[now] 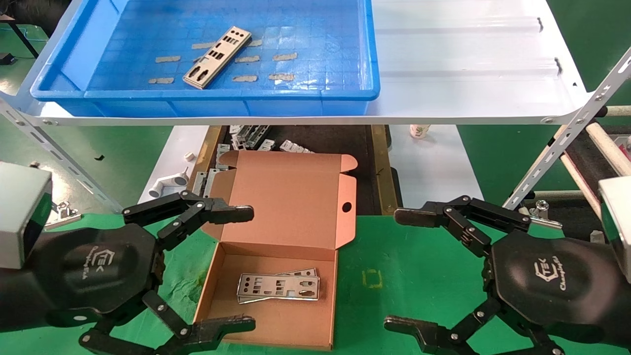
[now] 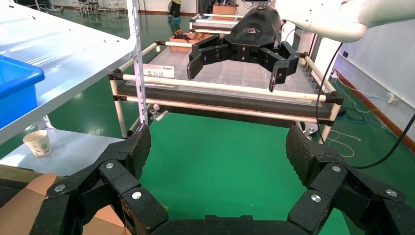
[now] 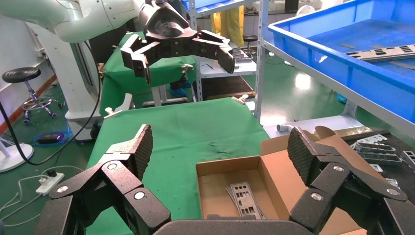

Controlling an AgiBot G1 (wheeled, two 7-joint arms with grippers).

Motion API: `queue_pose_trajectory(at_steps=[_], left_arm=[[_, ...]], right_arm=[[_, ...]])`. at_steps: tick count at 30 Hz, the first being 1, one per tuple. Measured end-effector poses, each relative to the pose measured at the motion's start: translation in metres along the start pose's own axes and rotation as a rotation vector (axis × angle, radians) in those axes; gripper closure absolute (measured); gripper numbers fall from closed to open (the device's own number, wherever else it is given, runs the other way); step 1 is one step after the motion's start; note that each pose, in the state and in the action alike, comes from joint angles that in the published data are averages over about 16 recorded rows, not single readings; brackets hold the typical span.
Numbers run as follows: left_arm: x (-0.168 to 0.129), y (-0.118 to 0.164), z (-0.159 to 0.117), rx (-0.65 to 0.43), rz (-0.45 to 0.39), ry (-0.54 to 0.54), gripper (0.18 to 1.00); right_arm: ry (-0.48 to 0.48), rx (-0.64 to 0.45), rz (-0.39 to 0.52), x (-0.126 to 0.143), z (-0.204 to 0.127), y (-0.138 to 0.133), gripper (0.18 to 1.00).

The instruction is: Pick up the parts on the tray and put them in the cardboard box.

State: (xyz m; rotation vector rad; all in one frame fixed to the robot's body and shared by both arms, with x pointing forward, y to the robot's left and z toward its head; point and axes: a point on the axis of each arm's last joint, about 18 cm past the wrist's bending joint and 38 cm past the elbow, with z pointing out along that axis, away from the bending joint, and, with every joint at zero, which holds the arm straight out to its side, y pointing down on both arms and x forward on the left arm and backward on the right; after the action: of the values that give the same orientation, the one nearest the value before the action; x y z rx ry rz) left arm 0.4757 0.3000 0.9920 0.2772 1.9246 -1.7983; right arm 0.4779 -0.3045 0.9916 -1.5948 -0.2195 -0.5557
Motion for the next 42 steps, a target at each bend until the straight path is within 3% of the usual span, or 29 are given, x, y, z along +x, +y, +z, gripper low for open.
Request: queue_pose_trajectory(at_steps=[42], left_arm=[[0.0000, 0.0000, 0.0000, 0.000, 0.000, 0.000, 0.184]], right_arm=[[0.000, 0.000, 0.000, 0.0000, 0.0000, 0.0000, 0.178]])
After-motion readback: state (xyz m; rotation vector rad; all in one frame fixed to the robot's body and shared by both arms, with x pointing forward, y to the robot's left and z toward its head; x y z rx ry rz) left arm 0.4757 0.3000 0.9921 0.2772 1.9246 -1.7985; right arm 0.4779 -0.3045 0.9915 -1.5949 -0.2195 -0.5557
